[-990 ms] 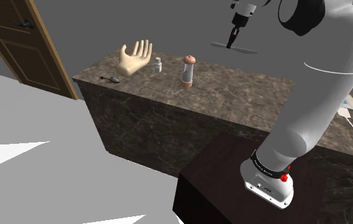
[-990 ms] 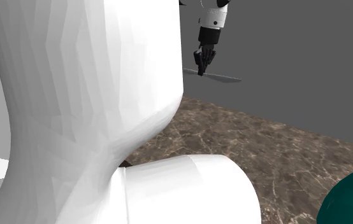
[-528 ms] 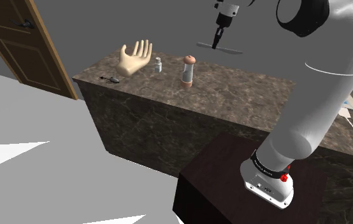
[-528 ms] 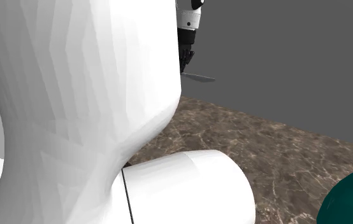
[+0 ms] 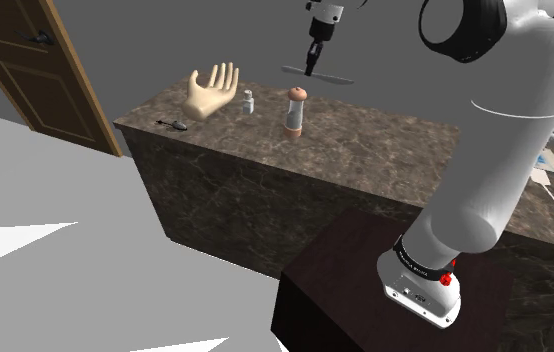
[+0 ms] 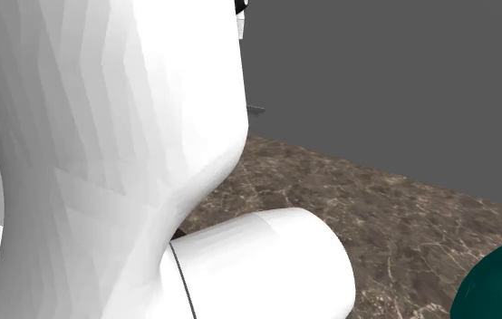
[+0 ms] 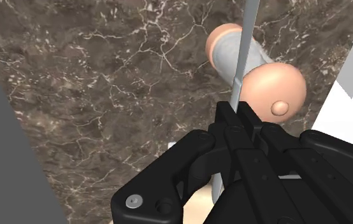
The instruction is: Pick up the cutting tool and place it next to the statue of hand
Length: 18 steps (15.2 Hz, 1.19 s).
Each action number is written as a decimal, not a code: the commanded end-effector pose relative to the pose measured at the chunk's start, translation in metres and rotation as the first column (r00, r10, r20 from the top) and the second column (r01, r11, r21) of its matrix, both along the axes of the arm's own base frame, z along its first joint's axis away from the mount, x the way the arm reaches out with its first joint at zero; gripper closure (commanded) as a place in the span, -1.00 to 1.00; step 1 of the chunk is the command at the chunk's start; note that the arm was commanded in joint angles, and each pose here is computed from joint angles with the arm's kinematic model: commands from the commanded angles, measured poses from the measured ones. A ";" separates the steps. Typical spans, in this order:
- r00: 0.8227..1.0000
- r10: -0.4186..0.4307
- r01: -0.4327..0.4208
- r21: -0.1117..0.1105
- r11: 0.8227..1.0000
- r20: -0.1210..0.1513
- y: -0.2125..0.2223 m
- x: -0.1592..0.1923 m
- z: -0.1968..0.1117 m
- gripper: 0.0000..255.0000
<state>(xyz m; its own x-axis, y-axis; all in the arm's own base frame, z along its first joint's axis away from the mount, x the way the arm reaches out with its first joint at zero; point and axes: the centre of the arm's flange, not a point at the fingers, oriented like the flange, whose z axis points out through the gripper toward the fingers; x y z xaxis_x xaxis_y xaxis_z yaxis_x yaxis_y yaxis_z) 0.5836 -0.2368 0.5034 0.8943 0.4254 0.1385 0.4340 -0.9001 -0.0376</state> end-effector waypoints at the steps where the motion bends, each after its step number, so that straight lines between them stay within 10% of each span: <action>1: 1.000 -0.001 0.001 0.000 1.000 0.000 0.022 0.014 0.000 1.00; 18: 1.000 -0.001 0.001 0.000 1.000 0.000 0.205 0.144 0.000 1.00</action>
<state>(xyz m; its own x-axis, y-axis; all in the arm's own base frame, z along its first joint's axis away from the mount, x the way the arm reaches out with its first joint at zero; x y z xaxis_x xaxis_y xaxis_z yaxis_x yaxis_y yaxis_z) 0.7205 -0.0419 0.5023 0.8947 0.4246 0.1384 0.4331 -0.9006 -0.0371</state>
